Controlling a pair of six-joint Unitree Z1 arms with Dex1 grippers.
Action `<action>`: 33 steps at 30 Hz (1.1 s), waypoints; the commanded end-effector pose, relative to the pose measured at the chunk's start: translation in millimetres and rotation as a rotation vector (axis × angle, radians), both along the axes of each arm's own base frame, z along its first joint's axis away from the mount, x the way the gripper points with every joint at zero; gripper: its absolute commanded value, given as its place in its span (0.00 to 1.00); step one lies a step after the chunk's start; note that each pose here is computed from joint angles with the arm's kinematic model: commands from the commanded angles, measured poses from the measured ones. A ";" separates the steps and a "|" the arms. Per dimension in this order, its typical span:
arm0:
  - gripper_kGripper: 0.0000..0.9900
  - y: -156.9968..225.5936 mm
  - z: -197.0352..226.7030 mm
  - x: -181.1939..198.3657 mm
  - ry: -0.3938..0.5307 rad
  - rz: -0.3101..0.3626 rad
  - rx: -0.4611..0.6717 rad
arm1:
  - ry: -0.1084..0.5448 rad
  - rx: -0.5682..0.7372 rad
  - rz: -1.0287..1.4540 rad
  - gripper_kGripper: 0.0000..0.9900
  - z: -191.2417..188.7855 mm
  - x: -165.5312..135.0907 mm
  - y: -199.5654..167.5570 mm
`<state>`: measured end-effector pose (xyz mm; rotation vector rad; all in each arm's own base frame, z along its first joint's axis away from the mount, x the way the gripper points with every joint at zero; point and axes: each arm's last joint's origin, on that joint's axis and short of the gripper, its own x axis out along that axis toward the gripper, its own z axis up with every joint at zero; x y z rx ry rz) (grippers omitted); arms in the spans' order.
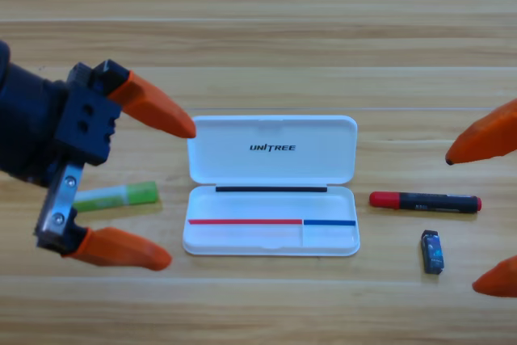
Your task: Clean up eraser and pencils
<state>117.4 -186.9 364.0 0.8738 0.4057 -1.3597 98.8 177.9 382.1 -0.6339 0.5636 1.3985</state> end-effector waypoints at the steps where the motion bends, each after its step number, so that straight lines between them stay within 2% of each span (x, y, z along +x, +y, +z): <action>1: 1.00 -7.9 -8.8 -0.3 0.032 -0.012 0.051 | 0.023 -0.029 0.015 0.94 -11.3 -0.3 7.4; 9: 1.00 -9.0 -10.6 0.0 0.038 -0.013 0.060 | 0.030 -0.016 -0.023 0.94 -8.6 -3.9 0.3; 14: 1.00 -8.7 -10.3 0.5 0.032 -0.006 0.064 | 0.071 0.054 -0.212 0.95 7.0 -1.3 -26.5; 16: 1.00 -8.0 -9.2 1.7 0.009 0.013 0.074 | 0.092 0.039 -0.347 0.95 13.1 5.8 -37.1; 18: 1.00 -4.9 -3.1 2.9 -0.031 0.051 0.086 | 0.114 0.010 -0.488 0.95 16.2 12.8 -40.4; 23: 1.00 -8.8 29.1 12.8 -0.093 0.116 0.172 | 0.106 -0.071 -0.790 0.95 0.8 27.9 -41.1; 24: 1.00 -9.6 33.1 17.3 -0.122 0.153 0.203 | 0.119 -0.090 -0.830 0.95 -5.2 31.1 -39.1; 26: 0.99 -7.0 33.4 23.8 -0.209 0.222 0.266 | 0.157 -0.128 -0.898 0.95 -17.3 38.2 -33.6; 28: 0.99 -1.4 32.0 37.8 -0.250 0.282 0.315 | 0.196 -0.174 -0.959 0.94 -27.8 47.8 -27.5; 33: 0.99 20.9 18.9 88.1 -0.225 0.384 0.407 | 0.346 -0.259 -1.085 0.95 -59.3 67.8 -4.6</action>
